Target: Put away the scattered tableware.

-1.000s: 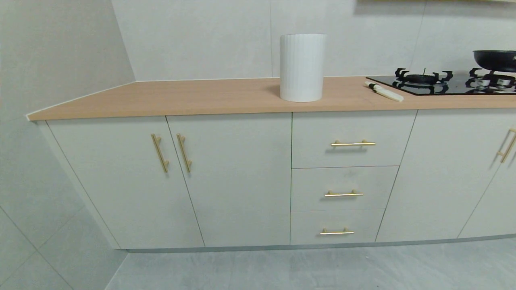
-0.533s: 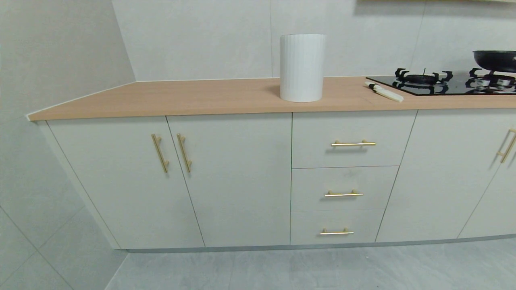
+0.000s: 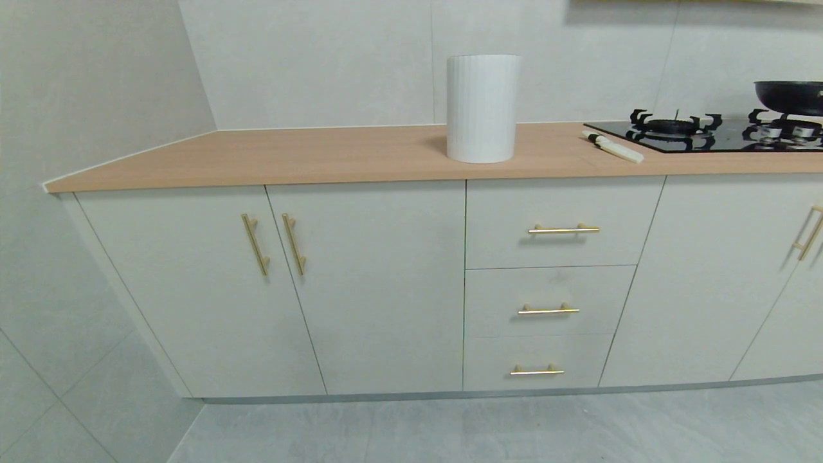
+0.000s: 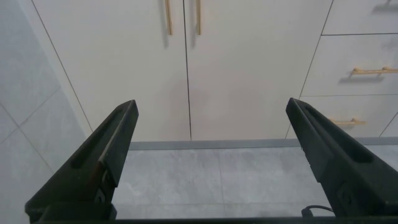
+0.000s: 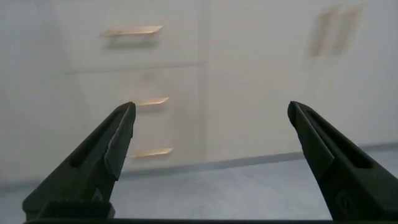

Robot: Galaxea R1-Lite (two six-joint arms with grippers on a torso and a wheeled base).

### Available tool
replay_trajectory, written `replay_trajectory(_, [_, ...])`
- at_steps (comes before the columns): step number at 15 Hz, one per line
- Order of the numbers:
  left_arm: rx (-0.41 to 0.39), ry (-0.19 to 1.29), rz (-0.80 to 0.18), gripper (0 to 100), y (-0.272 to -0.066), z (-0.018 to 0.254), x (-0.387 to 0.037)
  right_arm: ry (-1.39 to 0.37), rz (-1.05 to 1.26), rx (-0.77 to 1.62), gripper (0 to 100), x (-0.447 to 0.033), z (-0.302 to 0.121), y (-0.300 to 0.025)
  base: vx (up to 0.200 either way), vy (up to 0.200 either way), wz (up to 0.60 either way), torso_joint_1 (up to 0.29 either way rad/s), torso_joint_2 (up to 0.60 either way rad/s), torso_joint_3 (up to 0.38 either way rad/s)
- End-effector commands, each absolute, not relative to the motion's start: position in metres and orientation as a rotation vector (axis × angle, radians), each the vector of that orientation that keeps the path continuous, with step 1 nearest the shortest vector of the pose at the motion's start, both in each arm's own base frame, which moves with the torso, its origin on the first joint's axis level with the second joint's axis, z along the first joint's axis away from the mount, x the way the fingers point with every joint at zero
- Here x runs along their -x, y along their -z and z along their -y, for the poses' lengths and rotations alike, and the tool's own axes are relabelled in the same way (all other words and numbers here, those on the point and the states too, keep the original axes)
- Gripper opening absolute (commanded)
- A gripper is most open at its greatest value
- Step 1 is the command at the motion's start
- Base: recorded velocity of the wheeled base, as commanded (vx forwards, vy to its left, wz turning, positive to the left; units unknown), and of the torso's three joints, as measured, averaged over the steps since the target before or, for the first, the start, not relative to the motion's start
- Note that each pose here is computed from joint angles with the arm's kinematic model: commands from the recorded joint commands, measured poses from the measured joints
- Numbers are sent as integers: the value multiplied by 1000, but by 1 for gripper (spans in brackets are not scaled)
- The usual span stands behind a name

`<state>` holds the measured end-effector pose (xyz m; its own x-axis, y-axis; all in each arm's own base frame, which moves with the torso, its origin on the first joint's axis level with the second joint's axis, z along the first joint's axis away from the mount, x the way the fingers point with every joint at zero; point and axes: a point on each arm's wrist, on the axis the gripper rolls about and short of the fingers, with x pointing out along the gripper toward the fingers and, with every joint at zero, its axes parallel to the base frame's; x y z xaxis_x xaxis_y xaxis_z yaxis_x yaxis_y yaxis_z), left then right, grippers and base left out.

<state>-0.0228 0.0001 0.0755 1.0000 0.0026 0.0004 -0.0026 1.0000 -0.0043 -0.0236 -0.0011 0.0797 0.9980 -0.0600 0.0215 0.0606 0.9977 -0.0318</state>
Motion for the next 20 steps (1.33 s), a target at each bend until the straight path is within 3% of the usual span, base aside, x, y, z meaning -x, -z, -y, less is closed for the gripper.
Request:
replay_trajectory(1, [5, -3, 0, 100, -75, 0, 23, 44, -21, 34, 100, 22, 1, -76, 0, 0, 0, 0, 0, 0])
replay_trajectory(14, [3, -2, 0, 100, -75, 0, 23, 18, 1, 20, 100, 23, 0, -76, 0, 0, 0, 0, 0, 0])
replay_trajectory(20, [5, -2, 0, 100, -75, 0, 23, 15, 0, 18, 100, 23, 0, -76, 200, 0, 0, 4, 1, 4])
